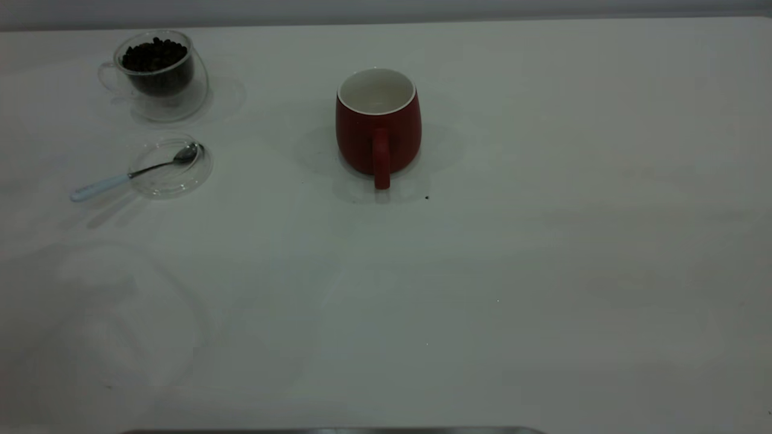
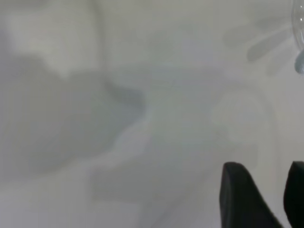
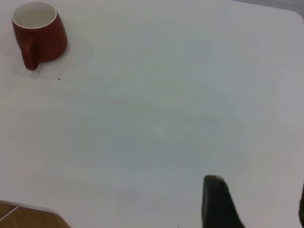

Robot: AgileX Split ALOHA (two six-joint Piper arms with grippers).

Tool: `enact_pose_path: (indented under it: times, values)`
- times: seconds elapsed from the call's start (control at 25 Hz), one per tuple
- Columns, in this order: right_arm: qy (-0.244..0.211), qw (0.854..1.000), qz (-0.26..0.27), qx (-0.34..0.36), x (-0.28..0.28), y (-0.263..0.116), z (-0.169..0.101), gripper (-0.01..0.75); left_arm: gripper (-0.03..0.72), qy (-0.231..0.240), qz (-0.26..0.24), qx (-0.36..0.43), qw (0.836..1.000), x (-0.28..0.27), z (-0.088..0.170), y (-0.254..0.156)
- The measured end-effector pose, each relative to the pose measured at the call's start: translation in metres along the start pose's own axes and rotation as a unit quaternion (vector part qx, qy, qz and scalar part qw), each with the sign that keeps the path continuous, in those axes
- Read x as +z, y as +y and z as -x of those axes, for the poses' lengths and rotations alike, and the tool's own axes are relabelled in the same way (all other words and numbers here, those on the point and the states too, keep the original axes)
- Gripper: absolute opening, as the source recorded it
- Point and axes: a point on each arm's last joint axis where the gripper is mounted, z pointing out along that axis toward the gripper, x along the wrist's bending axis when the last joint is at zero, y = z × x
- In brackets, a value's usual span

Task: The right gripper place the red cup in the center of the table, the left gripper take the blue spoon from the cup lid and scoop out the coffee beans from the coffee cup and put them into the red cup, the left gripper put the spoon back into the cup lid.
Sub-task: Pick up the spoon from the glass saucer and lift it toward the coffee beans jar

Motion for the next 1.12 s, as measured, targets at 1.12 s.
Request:
enact_pose_path:
  times: [1.12]
  values:
    - [0.0, 1.0, 0.0, 0.0, 0.0, 0.0, 0.0, 0.439, 0.465, -0.195, 0.079, -0.039, 0.977, 0.067, -0.01, -0.001]
